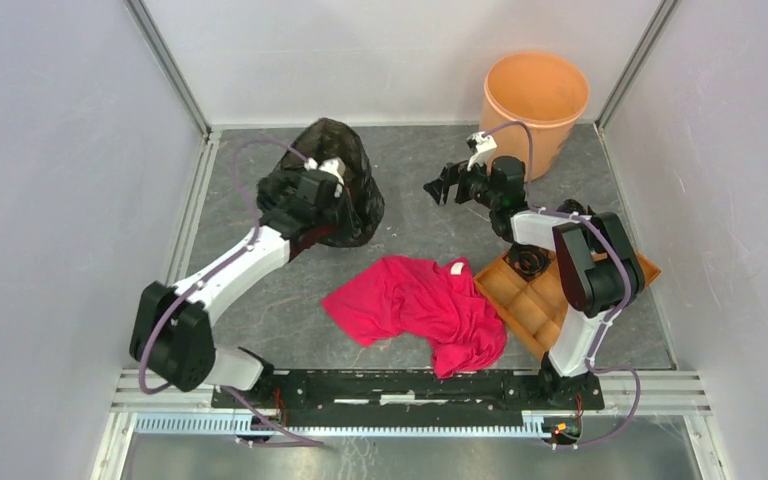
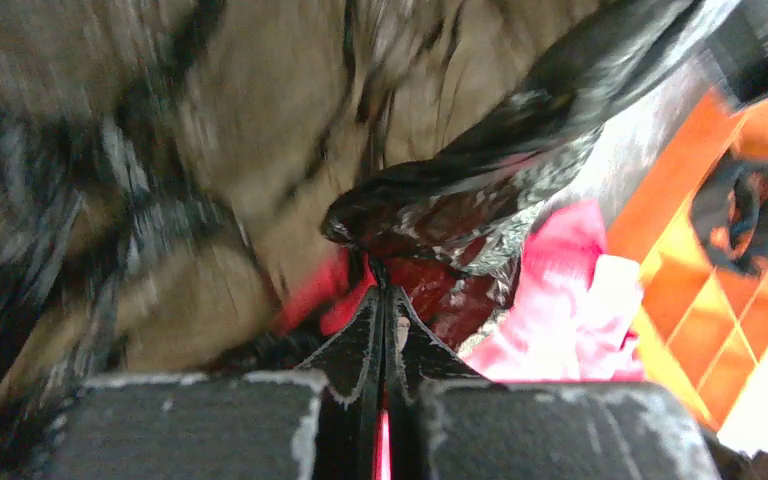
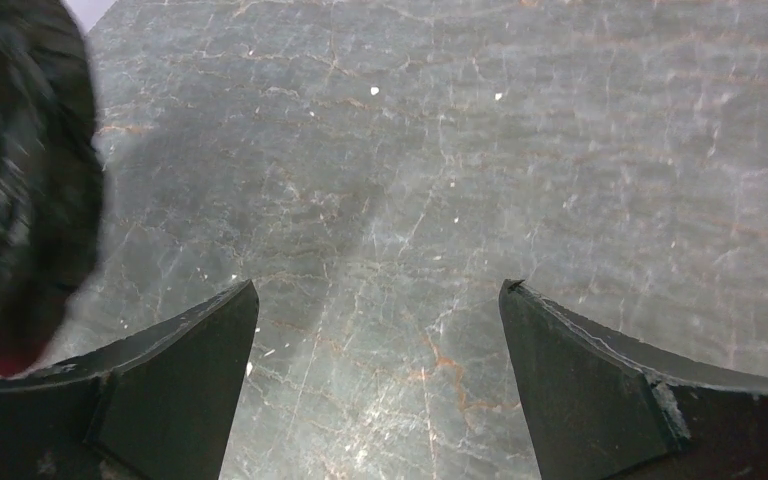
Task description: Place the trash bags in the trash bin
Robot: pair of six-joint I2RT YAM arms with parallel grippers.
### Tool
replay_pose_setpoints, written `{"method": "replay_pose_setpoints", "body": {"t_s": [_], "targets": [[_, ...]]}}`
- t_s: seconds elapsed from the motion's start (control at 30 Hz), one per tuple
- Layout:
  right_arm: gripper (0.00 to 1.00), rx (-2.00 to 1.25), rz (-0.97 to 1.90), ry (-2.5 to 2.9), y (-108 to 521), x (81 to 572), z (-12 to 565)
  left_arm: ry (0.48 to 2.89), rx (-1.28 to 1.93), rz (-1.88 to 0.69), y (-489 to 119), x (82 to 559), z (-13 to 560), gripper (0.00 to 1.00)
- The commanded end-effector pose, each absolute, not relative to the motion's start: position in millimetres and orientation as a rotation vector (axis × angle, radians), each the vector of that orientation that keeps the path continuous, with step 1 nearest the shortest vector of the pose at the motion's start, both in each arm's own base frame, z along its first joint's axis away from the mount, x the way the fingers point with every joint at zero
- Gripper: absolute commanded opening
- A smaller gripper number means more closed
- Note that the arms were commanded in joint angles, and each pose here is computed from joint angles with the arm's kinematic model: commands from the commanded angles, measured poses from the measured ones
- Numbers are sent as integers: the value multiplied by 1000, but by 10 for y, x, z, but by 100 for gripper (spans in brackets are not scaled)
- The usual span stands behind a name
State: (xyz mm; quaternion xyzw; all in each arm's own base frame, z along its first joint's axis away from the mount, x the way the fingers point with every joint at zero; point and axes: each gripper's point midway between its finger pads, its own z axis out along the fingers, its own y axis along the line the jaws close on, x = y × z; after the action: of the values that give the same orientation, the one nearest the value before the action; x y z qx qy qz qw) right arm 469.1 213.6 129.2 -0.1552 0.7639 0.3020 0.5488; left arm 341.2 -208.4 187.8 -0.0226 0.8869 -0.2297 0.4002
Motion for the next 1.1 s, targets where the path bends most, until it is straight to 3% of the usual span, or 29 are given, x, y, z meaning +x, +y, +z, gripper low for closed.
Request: {"method": "replay_pose_setpoints", "body": {"t_s": [0.0, 0.2, 0.47, 0.7, 1.07], "targets": [[98, -295, 750, 1809, 2121, 4595, 1335, 2062, -128, -995, -2524, 3350, 2514, 2], [98, -200, 822, 1792, 2107, 4429, 1434, 2084, -209, -1175, -2900, 3584, 2299, 2], [97, -172, 776, 1805, 2026, 4381, 1420, 2096, -243, -1210, -3229, 3850, 2058, 2], [97, -188, 585, 1755, 1802, 4262, 1562, 2051, -223, -1228, -3439, 4158, 2207, 2], [98, -211, 439, 1550, 2208, 3817, 2019, 1991, -239, -1252, -3490, 4281, 2480, 2]]}}
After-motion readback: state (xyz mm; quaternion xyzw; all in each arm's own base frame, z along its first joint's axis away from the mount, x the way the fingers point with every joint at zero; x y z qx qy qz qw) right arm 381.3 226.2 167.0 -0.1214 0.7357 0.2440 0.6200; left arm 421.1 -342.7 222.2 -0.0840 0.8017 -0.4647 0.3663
